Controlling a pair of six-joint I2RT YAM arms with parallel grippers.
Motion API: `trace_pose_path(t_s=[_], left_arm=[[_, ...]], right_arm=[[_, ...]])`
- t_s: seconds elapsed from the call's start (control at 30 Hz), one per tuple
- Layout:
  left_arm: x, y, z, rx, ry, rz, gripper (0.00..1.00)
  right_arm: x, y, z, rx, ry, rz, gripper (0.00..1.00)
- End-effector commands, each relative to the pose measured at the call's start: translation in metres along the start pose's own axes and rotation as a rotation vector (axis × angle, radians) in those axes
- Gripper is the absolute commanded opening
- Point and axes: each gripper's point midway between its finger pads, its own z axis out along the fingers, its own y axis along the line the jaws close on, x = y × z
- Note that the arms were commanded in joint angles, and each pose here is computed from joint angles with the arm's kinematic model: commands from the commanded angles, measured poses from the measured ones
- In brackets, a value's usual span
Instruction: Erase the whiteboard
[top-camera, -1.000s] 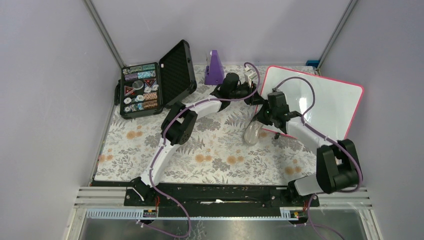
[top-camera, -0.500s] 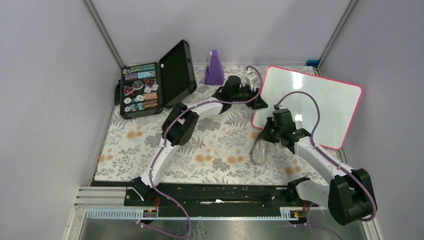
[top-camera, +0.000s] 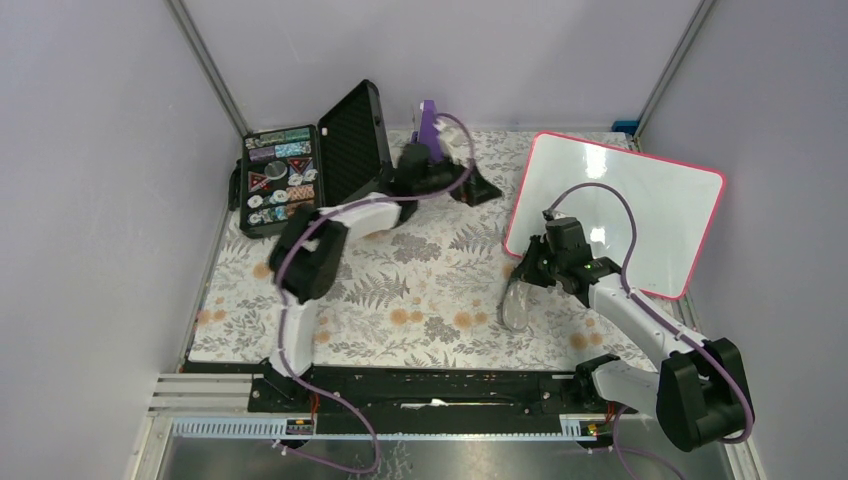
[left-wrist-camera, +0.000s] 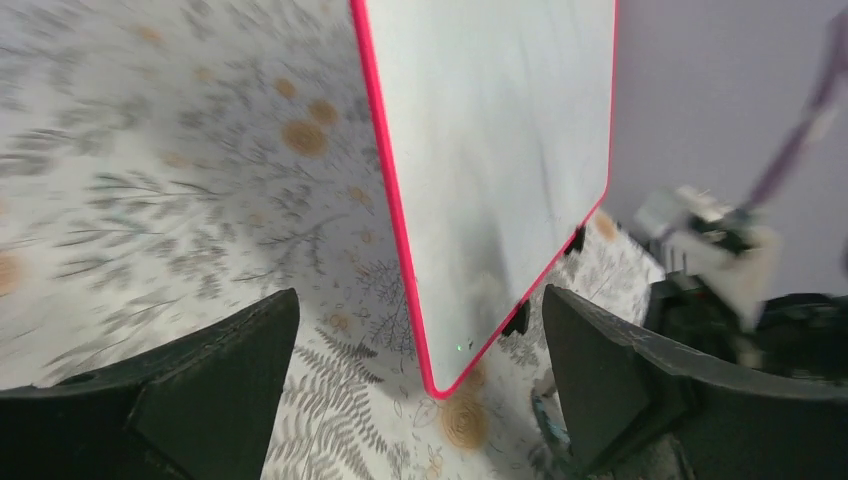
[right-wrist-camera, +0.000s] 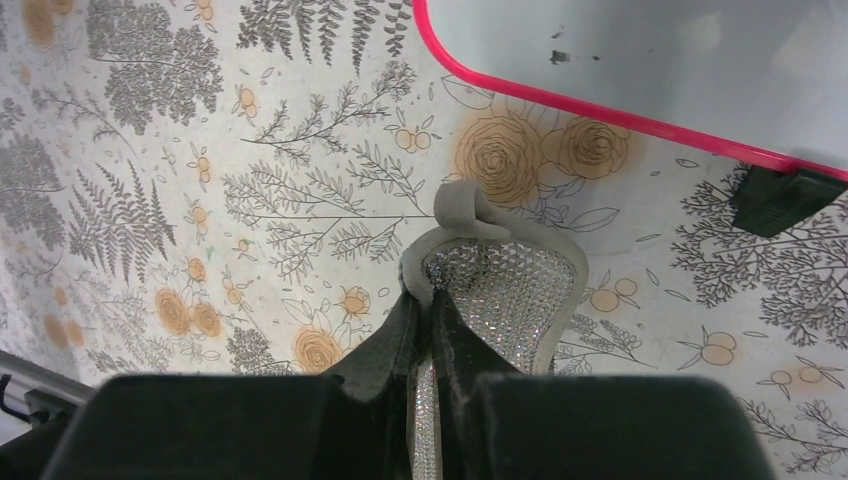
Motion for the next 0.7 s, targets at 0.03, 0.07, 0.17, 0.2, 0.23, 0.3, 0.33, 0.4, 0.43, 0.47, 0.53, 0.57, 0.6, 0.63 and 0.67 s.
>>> trace_pose_path(t_s=[0.03, 0.07, 0.17, 0.2, 0.23, 0.3, 0.33, 0.4, 0.43, 0.47, 0.53, 0.57, 0.6, 0.63, 0.67], left_arm=[[-0.107, -0.046, -0.091, -0.064, -0.299, 0.025, 0.99], [-0.105, -0.048, -0.103, -0.102, -0.302, 0.005, 0.99], [-0.088, -0.052, -0.136, -0.233, -0.279, -0.080, 0.99], [-0.079, -0.053, -0.147, -0.271, -0.266, -0.112, 0.99], [-0.065, -0.052, -0.157, -0.307, -0.244, -0.143, 0.99], [-0.051, -0.062, -0.179, -0.350, -0.230, -0.178, 0.99], [-0.046, -0.068, -0.189, -0.366, -0.226, -0.186, 0.99], [-0.039, -0.083, -0.209, -0.380, -0.223, -0.203, 0.99], [-0.042, -0.100, -0.221, -0.365, -0.231, -0.192, 0.99], [-0.042, -0.113, -0.231, -0.355, -0.225, -0.184, 0.99], [-0.043, -0.136, -0.251, -0.348, -0.223, -0.162, 0.99], [-0.046, -0.146, -0.263, -0.359, -0.232, -0.145, 0.99], [-0.048, -0.154, -0.276, -0.382, -0.236, -0.127, 0.99], [-0.050, -0.162, -0.289, -0.407, -0.247, -0.105, 0.99], [-0.053, -0.167, -0.301, -0.435, -0.259, -0.089, 0.99]], right_arm=[[-0.001, 0.020, -0.002, -0.092, -0.001, -0.037, 0.00], [0.001, 0.023, 0.001, -0.100, 0.009, -0.038, 0.00], [0.009, 0.037, 0.008, -0.125, 0.022, -0.049, 0.01], [0.011, 0.043, 0.011, -0.136, 0.023, -0.050, 0.01], [0.013, 0.050, 0.013, -0.153, 0.025, -0.056, 0.02], [0.019, 0.062, 0.019, -0.171, 0.031, -0.070, 0.02], [0.020, 0.068, 0.022, -0.173, 0.027, -0.080, 0.03], [0.023, 0.077, 0.027, -0.175, 0.040, -0.101, 0.03], [0.023, 0.081, 0.029, -0.174, 0.048, -0.110, 0.03], [0.023, 0.084, 0.032, -0.166, 0.057, -0.120, 0.03], [0.020, 0.092, 0.035, -0.158, 0.058, -0.140, 0.03], [0.018, 0.095, 0.037, -0.159, 0.058, -0.144, 0.03], [0.017, 0.100, 0.039, -0.167, 0.054, -0.146, 0.03], [0.015, 0.105, 0.042, -0.174, 0.053, -0.142, 0.04], [0.015, 0.110, 0.045, -0.180, 0.055, -0.141, 0.04]])
